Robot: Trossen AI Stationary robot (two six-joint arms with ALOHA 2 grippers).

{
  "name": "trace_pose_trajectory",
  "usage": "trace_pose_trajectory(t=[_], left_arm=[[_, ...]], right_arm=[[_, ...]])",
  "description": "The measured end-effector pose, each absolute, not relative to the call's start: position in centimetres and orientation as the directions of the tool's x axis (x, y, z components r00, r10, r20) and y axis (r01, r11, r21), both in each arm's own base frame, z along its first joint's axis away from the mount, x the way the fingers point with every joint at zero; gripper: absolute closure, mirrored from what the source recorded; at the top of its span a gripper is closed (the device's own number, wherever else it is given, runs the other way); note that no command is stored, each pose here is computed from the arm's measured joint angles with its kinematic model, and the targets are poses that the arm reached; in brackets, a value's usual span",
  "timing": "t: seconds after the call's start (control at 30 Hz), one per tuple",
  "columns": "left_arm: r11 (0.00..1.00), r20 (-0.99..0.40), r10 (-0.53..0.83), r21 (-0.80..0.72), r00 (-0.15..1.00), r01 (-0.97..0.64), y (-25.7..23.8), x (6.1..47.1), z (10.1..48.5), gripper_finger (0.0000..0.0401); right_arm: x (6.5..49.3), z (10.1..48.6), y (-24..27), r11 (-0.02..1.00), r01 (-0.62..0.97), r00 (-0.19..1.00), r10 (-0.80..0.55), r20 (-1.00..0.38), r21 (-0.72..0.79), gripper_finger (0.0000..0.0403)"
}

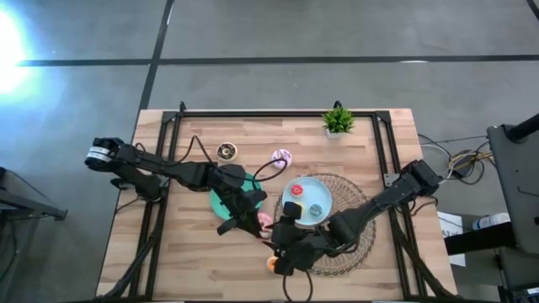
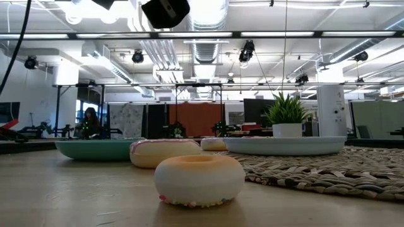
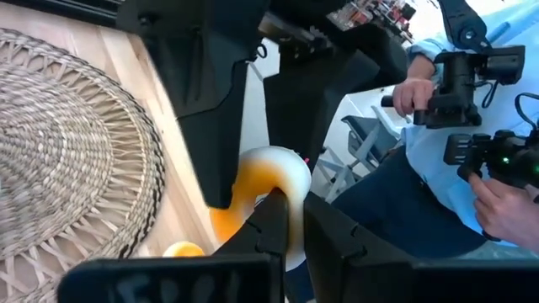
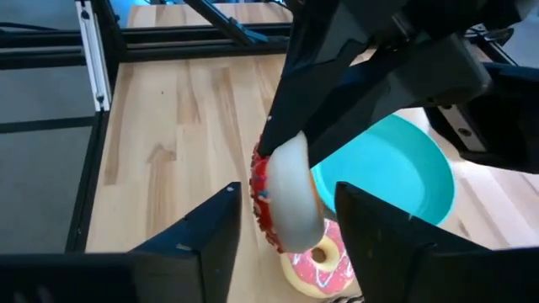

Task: Pick & Place donuts
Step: Put the small red donut on the blue plate

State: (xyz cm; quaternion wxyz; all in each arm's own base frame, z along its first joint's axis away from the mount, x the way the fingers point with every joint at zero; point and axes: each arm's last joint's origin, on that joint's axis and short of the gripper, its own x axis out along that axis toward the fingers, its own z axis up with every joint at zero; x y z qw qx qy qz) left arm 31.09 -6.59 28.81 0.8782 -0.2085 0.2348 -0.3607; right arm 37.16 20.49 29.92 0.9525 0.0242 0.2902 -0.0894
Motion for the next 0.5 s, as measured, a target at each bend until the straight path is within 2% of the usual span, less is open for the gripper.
trace_pose_trajectory(t=[0.37, 0.5], left_arm=[[0.692, -0.299, -0.693, -0.528, 0.656, 0.492, -6.5, 31.1, 28.5, 0.0391], [0.736, -0.336, -0.643, -0.519, 0.688, 0.434, -6.3, 31.1, 28.2, 0.0391]], right_arm=[[37.2, 29.7, 20.2, 0.979, 0.199, 0.796, -0.132, -0.59, 0.049, 0.0363], [37.0, 29.2, 19.5, 0.962, 0.253, 0.745, -0.127, -0.654, 0.101, 0.0388]])
